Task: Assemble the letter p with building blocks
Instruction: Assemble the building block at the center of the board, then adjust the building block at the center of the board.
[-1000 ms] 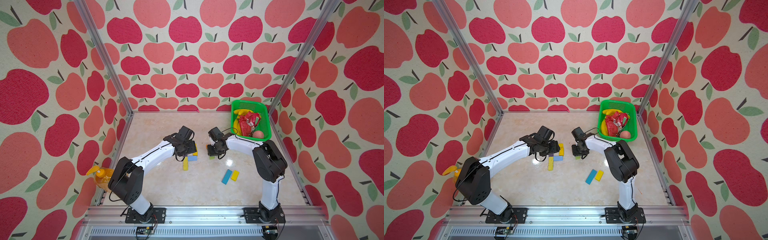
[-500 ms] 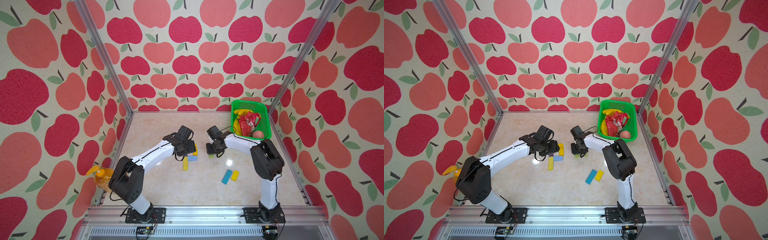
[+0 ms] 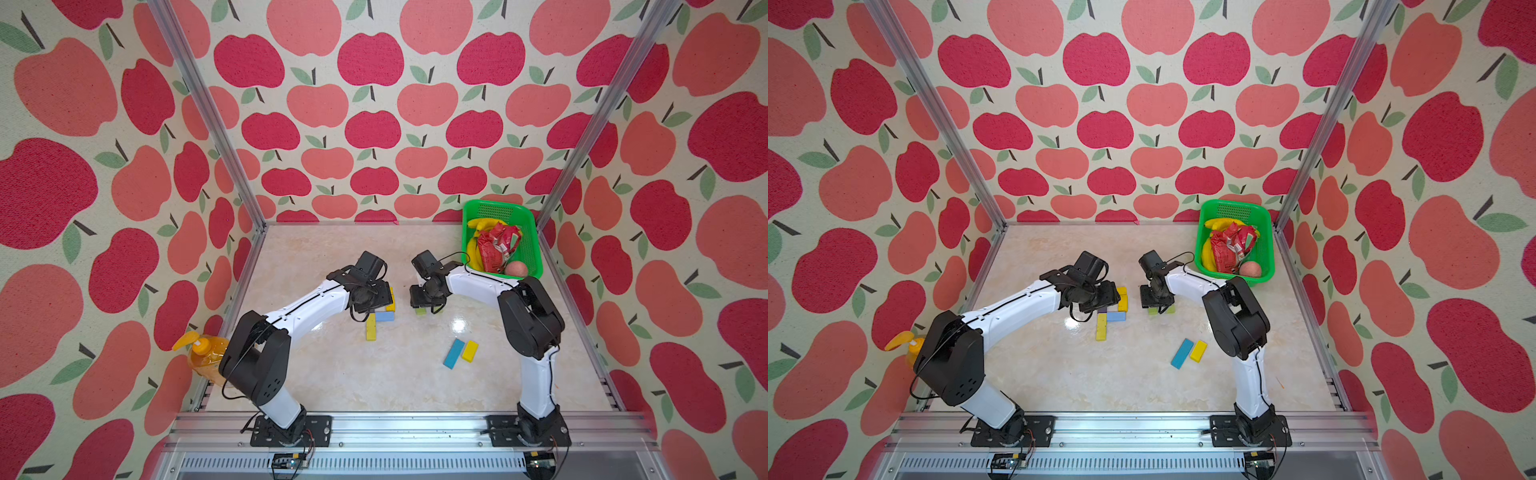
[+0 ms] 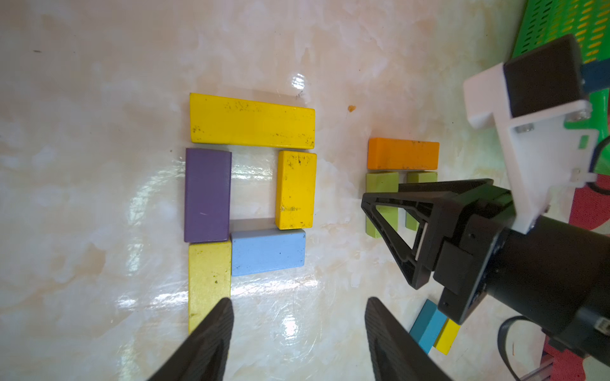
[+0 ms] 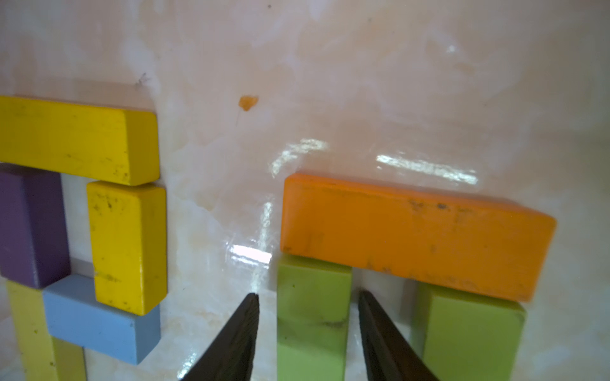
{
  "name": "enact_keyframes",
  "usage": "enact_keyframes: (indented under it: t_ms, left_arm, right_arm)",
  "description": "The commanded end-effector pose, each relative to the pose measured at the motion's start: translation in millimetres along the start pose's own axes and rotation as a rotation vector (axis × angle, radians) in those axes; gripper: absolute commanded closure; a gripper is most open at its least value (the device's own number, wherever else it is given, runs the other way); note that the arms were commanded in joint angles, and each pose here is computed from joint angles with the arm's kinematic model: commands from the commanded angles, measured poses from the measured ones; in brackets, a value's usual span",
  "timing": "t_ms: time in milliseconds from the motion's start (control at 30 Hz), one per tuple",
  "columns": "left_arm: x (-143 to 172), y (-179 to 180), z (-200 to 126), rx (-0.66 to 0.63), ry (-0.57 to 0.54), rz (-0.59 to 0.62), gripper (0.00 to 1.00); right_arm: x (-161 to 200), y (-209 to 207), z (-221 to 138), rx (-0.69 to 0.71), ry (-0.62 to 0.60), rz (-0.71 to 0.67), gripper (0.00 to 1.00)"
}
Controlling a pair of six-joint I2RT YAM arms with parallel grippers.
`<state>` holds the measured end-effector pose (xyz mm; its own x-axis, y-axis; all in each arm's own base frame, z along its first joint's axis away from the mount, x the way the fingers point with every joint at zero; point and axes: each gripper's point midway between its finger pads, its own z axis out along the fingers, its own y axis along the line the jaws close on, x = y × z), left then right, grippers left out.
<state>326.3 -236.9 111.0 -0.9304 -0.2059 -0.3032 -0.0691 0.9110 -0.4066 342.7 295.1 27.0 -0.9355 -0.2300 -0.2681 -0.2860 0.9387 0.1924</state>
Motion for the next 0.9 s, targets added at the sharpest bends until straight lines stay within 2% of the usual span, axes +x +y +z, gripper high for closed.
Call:
enact_keyframes:
  t_ms: [0, 167, 333, 533, 633, 767, 867]
  left_arm:
    - [3, 3, 9, 0.000, 0.018, -0.004, 0.34]
    - [4, -1, 9, 0.010, 0.020, -0.006, 0.35]
    - [5, -11, 8, 0.044, 0.014, -0.012, 0.39]
    - [17, -30, 36, 0.096, 0.090, -0.027, 0.53]
    - [19, -37, 51, 0.098, 0.108, -0.032, 0.57]
    - [19, -42, 65, 0.108, 0.129, -0.046, 0.68]
    - [17, -43, 70, 0.106, 0.130, -0.051, 0.69]
  right_arm:
    - [4, -4, -5, 0.032, 0.012, 0.004, 0.42]
    - [-11, 6, -40, -0.014, -0.076, -0.002, 0.41]
    - [-13, 0, -66, -0.016, -0.109, -0.011, 0.42]
    - [2, -2, -72, -0.106, -0.084, -0.003, 0.55]
    - [16, -3, -65, -0.163, -0.039, 0.025, 0.59]
    - [29, -4, -57, -0.191, -0.011, 0.040, 0.72]
    - [36, 1, -49, -0.231, 0.011, 0.061, 0.78]
